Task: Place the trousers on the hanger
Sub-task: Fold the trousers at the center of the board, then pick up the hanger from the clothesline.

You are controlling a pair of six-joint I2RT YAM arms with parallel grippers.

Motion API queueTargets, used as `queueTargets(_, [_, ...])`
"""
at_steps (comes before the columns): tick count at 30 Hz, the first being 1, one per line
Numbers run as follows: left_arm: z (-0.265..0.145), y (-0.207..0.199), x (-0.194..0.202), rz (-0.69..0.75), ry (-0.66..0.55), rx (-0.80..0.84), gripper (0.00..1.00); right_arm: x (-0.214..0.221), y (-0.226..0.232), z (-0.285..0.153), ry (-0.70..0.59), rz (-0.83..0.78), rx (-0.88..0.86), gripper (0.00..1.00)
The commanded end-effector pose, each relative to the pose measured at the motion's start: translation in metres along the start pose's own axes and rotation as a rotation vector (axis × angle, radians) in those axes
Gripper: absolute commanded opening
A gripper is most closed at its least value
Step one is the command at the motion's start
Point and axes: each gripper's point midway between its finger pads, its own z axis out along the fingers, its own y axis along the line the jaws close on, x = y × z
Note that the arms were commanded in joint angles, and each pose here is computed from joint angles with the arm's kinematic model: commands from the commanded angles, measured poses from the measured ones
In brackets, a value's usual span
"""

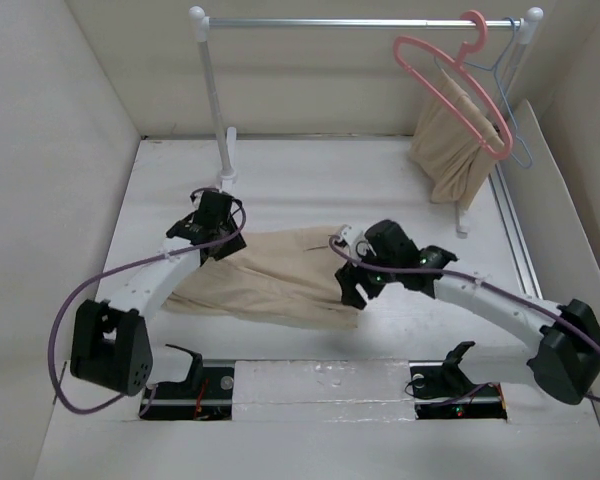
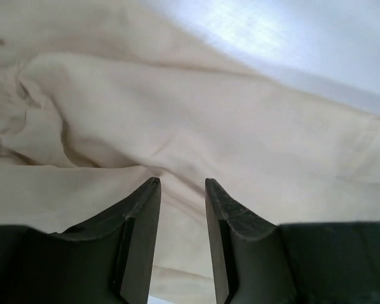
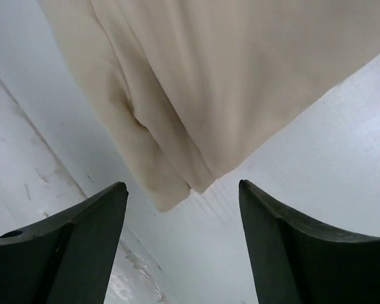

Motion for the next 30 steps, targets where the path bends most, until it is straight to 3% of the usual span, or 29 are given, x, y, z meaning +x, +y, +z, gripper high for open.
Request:
queueTargets(1, [-0.052,-0.041,-0.040,0.063,-0.132,0.187,0.30,-0.091,0.003,-0.070,-0.189,-0.125,0.048,0.77])
queueTargets(3, [-0.067,-0.062,-0.040,0.095,-0.142,0.264,0.23,-0.126,-0.013,-0.104,-0.280,-0.150,0.120,0.69])
queueTargets(4, [-0.072,-0.077,-0.028,0.137,-0.123,0.300,0.13,-0.144,-0.019,-0.122,-0.329,-0.162,0.149,0.55])
queueTargets(5, [-0.075,-0.086,-0.020,0.157,-0.112,0.321,0.05,-0.180,-0.022,-0.157,-0.433,-0.187,0.187,0.21])
queueTargets(7, [-0.079,-0.107,-0.005,0.195,-0.105,0.366,0.00,-0.210,-0.052,-0.197,-0.520,-0.190,0.281,0.02])
queueTargets(8, [-0.087,-0.122,0.009,0.237,-0.104,0.393,0.00,-0.240,-0.057,-0.239,-0.617,-0.214,0.334,0.00])
queueTargets(10, [-0.094,-0.138,0.015,0.250,-0.137,0.401,0.00,-0.255,-0.101,-0.274,-0.637,-0.197,0.460,0.00])
queueTargets(12, [-0.115,-0.168,0.026,0.308,-0.165,0.467,0.00,-0.282,-0.116,-0.332,-0.732,-0.261,0.563,0.00])
queueTargets(13, [-0.121,-0.175,0.028,0.338,-0.177,0.475,0.00,-0.285,-0.139,-0.335,-0.710,-0.248,0.592,0.00])
queueTargets(15, [-0.130,-0.192,0.036,0.393,-0.191,0.478,0.00,-0.284,-0.187,-0.402,-0.749,-0.255,0.750,0.19])
queueTargets(16, [-0.130,-0.192,0.036,0.395,-0.191,0.477,0.00,-0.284,-0.188,-0.402,-0.749,-0.255,0.750,0.20])
queueTargets(17, [-0.128,-0.193,0.041,0.407,-0.174,0.482,0.00,-0.266,-0.233,-0.410,-0.715,-0.190,0.784,0.30])
queueTargets(19, [-0.130,-0.198,0.059,0.440,-0.128,0.533,0.00,-0.269,-0.240,-0.418,-0.757,-0.222,0.672,0.41])
queueTargets(20, [-0.128,-0.194,0.065,0.445,-0.114,0.542,0.00,-0.256,-0.271,-0.411,-0.739,-0.165,0.645,0.49])
queueTargets(23, [-0.133,-0.192,0.076,0.449,-0.096,0.598,0.00,-0.255,-0.280,-0.404,-0.745,-0.166,0.567,0.57])
queueTargets(30, [-0.127,-0.181,0.085,0.466,-0.071,0.588,0.00,-0.246,-0.284,-0.389,-0.740,-0.154,0.509,0.61])
